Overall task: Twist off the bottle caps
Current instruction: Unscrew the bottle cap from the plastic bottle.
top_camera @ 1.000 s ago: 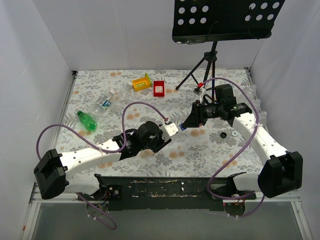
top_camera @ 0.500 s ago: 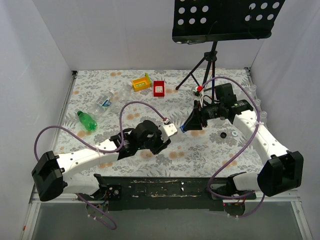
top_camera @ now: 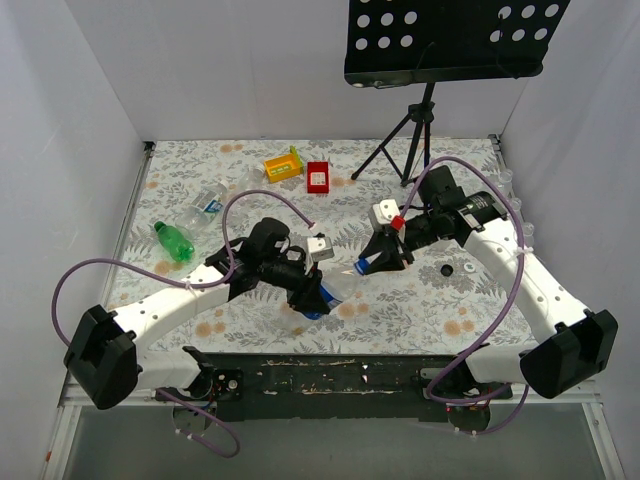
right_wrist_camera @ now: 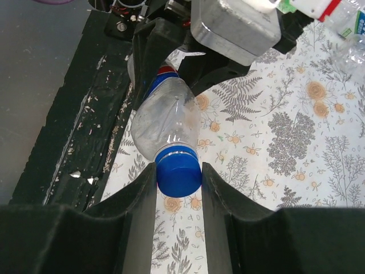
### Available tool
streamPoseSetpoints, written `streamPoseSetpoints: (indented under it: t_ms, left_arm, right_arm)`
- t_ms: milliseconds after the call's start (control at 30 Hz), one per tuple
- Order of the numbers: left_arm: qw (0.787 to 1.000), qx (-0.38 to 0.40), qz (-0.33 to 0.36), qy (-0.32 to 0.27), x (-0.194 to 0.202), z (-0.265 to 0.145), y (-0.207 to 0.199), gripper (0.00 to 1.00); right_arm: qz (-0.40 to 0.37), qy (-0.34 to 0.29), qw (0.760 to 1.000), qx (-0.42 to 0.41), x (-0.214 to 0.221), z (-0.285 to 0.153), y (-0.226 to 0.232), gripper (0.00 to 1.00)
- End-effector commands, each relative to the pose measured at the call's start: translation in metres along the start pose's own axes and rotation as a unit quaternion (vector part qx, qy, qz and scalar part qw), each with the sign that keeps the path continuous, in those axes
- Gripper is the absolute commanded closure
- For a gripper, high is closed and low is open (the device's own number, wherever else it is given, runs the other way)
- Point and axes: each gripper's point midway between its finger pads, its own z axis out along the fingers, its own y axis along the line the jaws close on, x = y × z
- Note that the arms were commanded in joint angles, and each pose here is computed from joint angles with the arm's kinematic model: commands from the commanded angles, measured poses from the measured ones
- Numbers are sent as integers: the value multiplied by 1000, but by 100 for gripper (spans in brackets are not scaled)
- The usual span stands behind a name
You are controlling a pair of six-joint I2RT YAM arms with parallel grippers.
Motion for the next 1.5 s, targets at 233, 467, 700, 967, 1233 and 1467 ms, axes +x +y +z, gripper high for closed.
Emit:
streamPoseSetpoints:
  t_ms: [233,467,700,967,1233,1467]
  left_arm:
    - [998,65,-12,14,2,2,-17,94]
    - [999,4,-13,29,8,2,4,94]
    - [996,-74,12,40,12,-6,25,94]
    - [989,-138,30,47,17,-12,41,94]
    - [967,-233,91,51,10,-7,56,94]
    - [959,-258,113,19,-6,3,56,94]
  right_arm:
    - [-39,18,999,26,1,-7,-6,86]
    - [13,0,999,41,-5,-7,-14,72]
    - [109,-53,989,82,-19,-23,-34,25]
    - [152,-82,978,115,-11,-46,-31,16]
    - [221,-80,962,139,-1,-52,-30,17]
    - [329,-89,927,160,21,-46,-36,19]
